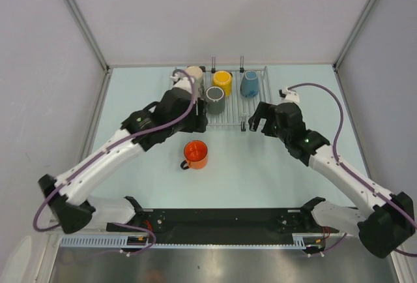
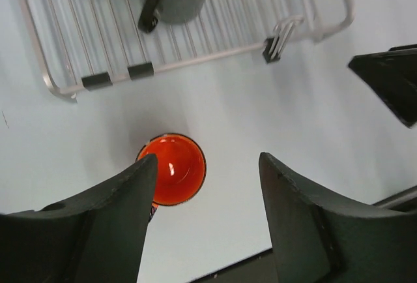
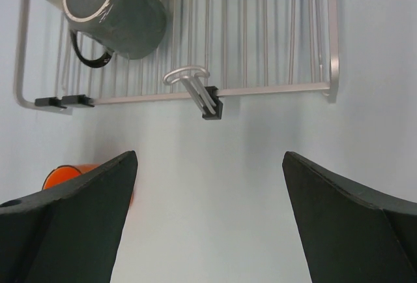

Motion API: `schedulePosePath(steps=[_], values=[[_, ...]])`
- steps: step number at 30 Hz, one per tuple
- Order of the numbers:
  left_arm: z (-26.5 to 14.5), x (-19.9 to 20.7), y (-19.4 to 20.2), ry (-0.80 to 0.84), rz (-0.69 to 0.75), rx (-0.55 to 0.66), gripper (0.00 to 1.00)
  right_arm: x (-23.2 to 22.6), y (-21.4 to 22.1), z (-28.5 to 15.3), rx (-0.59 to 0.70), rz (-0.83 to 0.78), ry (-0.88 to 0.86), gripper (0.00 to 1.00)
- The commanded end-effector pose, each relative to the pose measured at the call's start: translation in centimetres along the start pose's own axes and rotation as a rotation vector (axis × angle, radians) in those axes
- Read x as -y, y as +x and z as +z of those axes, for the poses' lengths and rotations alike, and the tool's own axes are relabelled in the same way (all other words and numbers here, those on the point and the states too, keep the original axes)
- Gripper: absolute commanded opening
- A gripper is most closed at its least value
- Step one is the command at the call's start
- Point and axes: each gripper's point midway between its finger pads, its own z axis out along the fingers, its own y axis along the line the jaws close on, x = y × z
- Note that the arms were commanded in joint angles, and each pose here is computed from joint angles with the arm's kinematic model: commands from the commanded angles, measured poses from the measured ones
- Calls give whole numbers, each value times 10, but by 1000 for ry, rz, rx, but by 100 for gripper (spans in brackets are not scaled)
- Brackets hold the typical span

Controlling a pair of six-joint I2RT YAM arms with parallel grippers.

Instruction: Unload the cups from the dish rack

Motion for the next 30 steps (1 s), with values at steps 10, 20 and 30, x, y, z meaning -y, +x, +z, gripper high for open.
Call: schedulePosePath(steps=[10, 20, 30], values=[[4, -26, -25, -2, -172, 290, 77, -51, -85, 56, 125, -109, 105, 100], [124, -6, -65, -212, -81, 172, 85, -38, -90, 11, 166, -88, 124, 100], [191, -31, -73, -288, -134, 51, 89, -21, -80, -27, 179, -56, 86, 100]])
